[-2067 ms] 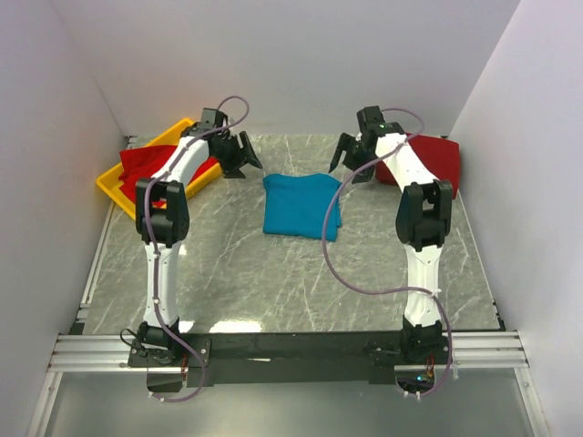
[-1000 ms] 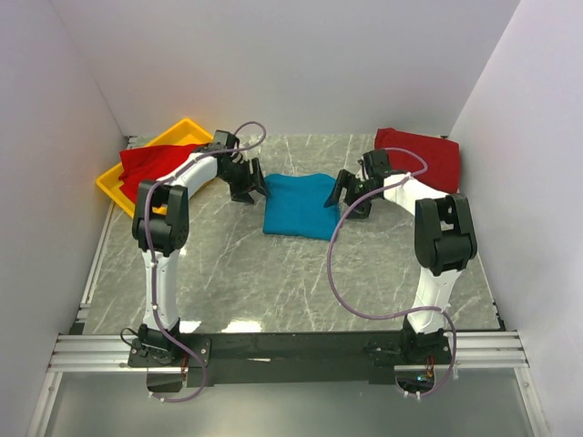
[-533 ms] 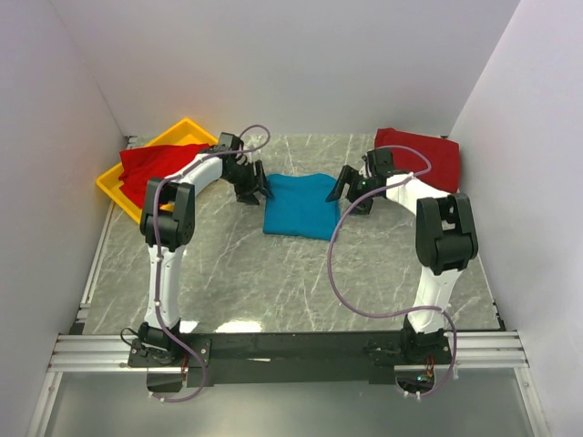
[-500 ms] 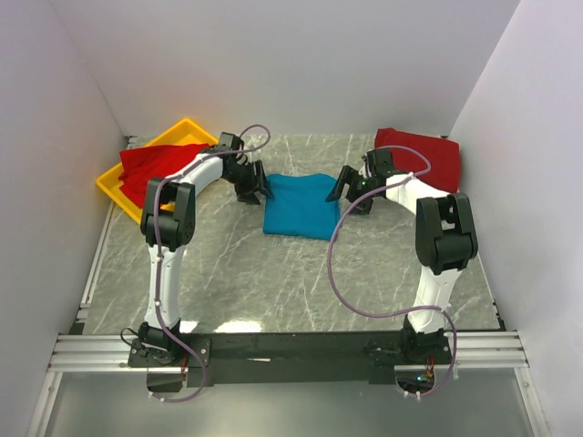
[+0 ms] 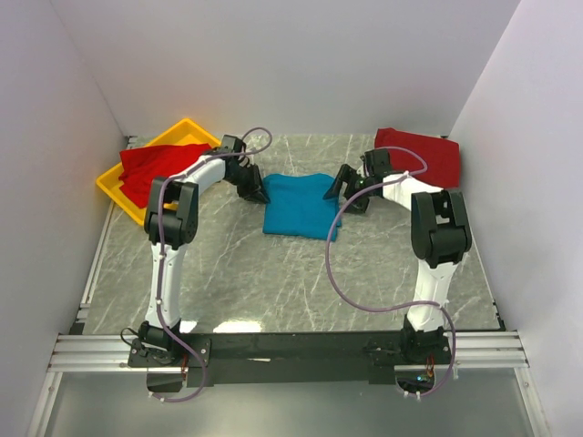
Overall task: Fold and stack the t-shirts
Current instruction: Neatly place the folded tshirt to the corner
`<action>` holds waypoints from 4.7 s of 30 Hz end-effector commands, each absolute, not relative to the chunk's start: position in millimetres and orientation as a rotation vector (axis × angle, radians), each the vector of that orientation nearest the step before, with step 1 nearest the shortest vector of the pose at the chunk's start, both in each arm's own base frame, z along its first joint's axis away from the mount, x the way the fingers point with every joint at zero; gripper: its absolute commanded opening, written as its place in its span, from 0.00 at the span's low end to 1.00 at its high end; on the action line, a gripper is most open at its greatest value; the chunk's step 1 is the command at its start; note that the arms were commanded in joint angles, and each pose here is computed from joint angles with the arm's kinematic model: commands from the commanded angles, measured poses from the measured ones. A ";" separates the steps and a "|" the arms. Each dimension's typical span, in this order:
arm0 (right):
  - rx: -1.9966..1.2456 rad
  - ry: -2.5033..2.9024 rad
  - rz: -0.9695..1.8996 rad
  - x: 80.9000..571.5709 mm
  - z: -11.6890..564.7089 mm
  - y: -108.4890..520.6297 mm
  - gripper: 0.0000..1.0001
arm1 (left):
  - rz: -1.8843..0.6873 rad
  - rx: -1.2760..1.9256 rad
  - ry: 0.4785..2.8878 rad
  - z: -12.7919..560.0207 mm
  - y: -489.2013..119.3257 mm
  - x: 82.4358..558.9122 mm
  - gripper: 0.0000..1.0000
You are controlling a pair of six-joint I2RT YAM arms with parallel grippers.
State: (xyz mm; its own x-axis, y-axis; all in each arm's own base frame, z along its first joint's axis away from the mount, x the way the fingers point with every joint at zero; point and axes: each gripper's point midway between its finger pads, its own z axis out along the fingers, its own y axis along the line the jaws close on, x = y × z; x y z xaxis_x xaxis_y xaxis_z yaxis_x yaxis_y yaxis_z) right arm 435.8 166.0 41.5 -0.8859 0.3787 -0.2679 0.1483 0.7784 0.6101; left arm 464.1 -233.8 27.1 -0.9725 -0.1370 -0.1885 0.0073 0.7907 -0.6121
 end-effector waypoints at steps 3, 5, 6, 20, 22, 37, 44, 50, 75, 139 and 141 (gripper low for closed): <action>0.425 2.535 0.838 462.1 37.8 165.0 0.88 | -0.907 -0.087 2.798 3.7 -233.8 461.0 0.12; 0.427 2.522 0.849 467.3 38.3 166.8 0.88 | -0.893 -0.092 2.807 0.9 -232.2 460.1 0.06; 0.435 2.530 0.854 467.5 33.8 168.7 0.88 | -0.887 -0.092 2.811 -1.0 -231.4 459.3 0.04; 0.424 2.540 0.911 490.3 8.3 196.7 0.77 | -0.898 -0.112 2.852 -16.1 -231.3 451.7 0.00; 0.417 2.544 0.911 493.2 8.7 198.2 0.71 | -0.907 -0.113 2.853 -16.6 -232.2 451.3 0.00; 0.145 2.662 0.872 479.7 6.0 247.2 0.61 | -0.932 -0.122 2.846 -17.3 -237.4 460.8 0.00; 0.137 2.669 0.833 481.7 10.9 248.2 0.29 | -0.935 -0.129 2.832 -8.9 -236.2 464.4 0.09; 0.118 2.607 0.692 495.4 42.3 231.2 0.00 | -0.921 -0.175 2.769 20.5 -219.7 475.7 0.36; 0.030 2.402 -0.175 522.2 177.9 103.3 0.00 | -0.859 -0.244 2.689 62.8 -173.0 459.4 0.53; 0.286 2.058 -0.181 570.4 298.1 -63.3 0.00 | -0.824 -0.302 2.797 22.5 -155.7 430.9 0.52; 0.283 2.073 -0.198 574.7 289.9 -66.1 0.00 | -0.823 -0.304 2.802 22.1 -155.4 428.9 0.52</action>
